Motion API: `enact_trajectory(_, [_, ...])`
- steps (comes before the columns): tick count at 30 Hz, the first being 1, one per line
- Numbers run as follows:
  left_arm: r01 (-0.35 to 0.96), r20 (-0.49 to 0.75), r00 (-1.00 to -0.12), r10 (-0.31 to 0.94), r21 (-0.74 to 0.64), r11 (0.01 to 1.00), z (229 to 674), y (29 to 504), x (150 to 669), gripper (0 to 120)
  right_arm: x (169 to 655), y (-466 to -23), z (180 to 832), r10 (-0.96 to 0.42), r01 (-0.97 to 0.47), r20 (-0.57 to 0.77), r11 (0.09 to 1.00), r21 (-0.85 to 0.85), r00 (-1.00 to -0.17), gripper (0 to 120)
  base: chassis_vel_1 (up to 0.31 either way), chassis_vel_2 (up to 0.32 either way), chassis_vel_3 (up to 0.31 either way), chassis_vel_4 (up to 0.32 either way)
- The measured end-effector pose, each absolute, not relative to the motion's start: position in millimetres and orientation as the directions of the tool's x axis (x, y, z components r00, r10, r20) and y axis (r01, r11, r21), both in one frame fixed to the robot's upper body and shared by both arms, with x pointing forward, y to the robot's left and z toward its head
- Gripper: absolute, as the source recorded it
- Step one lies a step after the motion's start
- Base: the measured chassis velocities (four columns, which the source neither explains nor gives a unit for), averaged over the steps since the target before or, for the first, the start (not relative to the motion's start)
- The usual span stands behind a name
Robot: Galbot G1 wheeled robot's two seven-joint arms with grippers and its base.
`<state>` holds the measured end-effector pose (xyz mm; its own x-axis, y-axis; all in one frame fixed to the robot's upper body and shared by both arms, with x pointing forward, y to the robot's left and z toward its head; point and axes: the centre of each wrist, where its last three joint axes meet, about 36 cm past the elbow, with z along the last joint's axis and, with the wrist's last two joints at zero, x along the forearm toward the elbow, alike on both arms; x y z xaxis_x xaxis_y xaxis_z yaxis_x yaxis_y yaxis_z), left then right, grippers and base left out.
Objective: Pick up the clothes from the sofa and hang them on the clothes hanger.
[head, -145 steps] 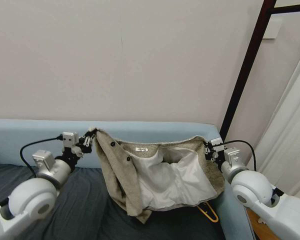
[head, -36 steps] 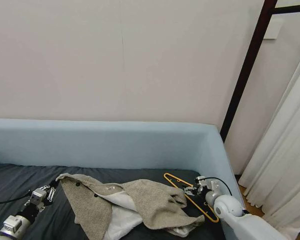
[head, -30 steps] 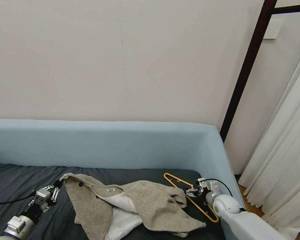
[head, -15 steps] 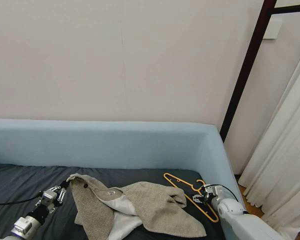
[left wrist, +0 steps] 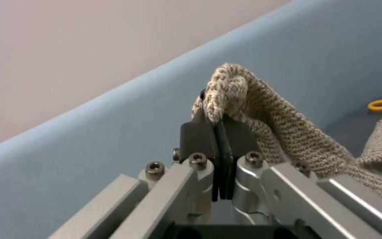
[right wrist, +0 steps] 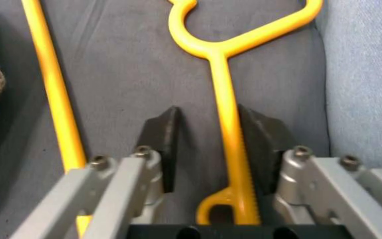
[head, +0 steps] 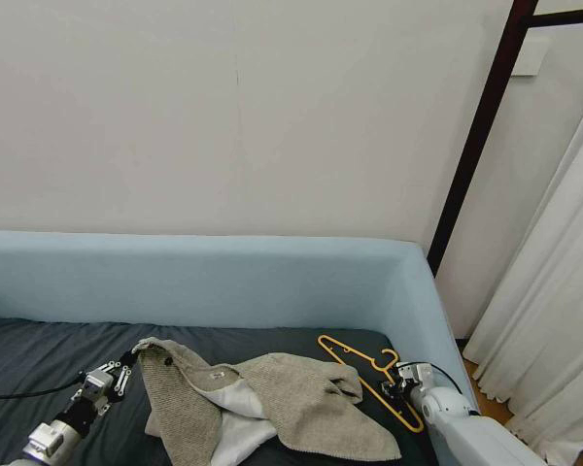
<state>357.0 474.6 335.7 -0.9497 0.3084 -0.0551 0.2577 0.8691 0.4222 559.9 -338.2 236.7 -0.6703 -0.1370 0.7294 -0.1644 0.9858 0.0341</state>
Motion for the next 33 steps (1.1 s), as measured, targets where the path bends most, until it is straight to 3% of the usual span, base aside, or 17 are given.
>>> enact_trajectory(8, [0.266, -0.059, -0.946, 0.319, 0.422, 0.867, 337, 471, 358, 0, 562, -341, 235, -0.128, -0.157, 0.731, 0.987, 0.029, -0.671, 5, 0.0, 0.0, 0.0, 0.0])
enact_trajectory(23, [0.286, -0.063, -0.938, 0.341, 0.417, 0.863, 339, 461, 358, 0, 553, -337, 247, -0.1, -0.195, 0.67, 0.979, -0.067, -0.735, 5, 0.0, 0.0, 0.0, 0.0])
enact_trajectory(26, [0.303, -0.069, -0.93, 0.362, 0.415, 0.858, 348, 458, 365, 0, 539, -335, 284, -0.099, -0.261, 0.496, 0.927, -0.269, -0.863, 5, 0.0, 0.0, 0.0, 0.0])
enact_trajectory(33, [0.331, -0.065, -0.918, 0.392, 0.422, 0.844, 364, 457, 373, 0, 496, -344, 323, -0.153, -0.29, 0.328, 0.858, -0.424, -0.932, 5, 0.0, 0.0, 0.0, 0.0])
